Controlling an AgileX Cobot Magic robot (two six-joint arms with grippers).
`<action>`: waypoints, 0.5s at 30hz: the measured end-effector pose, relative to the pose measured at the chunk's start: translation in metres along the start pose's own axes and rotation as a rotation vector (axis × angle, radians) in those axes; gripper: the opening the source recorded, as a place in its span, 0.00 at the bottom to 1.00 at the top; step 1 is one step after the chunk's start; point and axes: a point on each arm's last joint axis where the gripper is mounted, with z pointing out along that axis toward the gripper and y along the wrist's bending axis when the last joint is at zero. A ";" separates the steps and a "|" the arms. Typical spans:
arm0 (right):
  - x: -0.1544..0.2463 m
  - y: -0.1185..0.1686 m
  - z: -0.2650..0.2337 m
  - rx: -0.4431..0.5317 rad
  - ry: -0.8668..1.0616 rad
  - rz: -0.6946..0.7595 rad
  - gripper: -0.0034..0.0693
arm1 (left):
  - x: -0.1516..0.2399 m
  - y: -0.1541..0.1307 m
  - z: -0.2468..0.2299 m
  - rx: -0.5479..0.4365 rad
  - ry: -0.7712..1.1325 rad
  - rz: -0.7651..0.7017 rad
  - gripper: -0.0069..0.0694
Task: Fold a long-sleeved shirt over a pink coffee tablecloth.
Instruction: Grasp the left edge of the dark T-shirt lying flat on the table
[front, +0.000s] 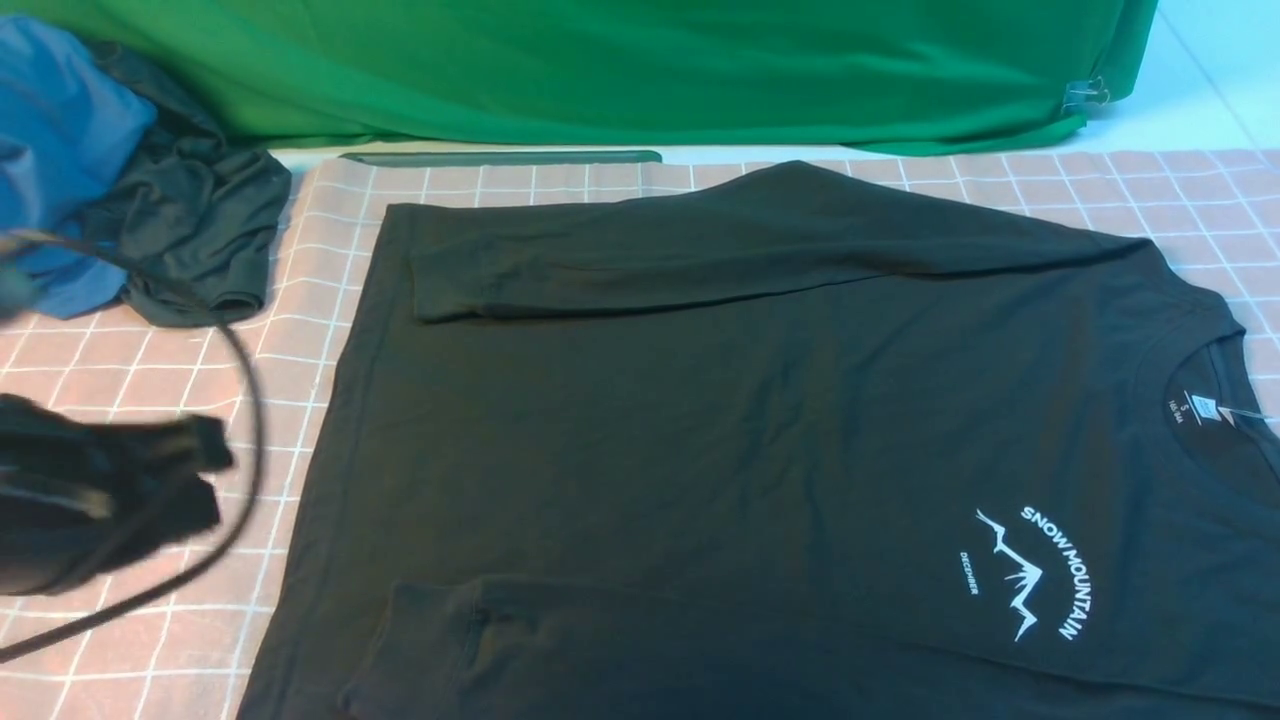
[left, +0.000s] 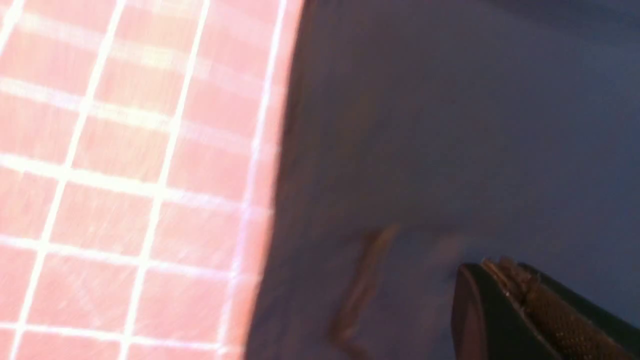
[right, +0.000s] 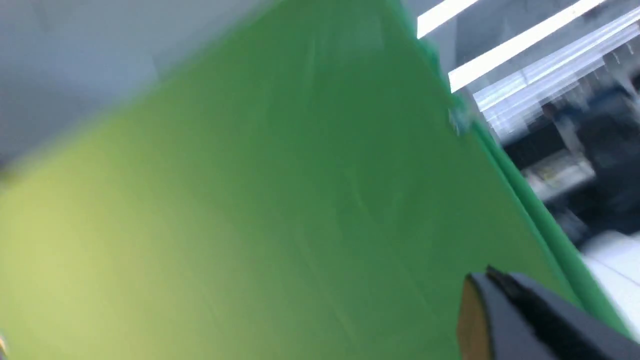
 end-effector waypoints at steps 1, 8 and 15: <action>-0.012 0.006 0.010 0.051 0.090 -0.066 0.10 | -0.003 0.001 0.014 -0.014 0.045 -0.002 0.11; -0.026 0.016 0.072 0.177 0.608 -0.313 0.10 | -0.007 -0.005 0.081 0.001 0.257 -0.003 0.11; 0.009 0.022 0.085 0.027 0.842 -0.229 0.10 | 0.020 -0.036 0.098 -0.142 0.355 0.145 0.11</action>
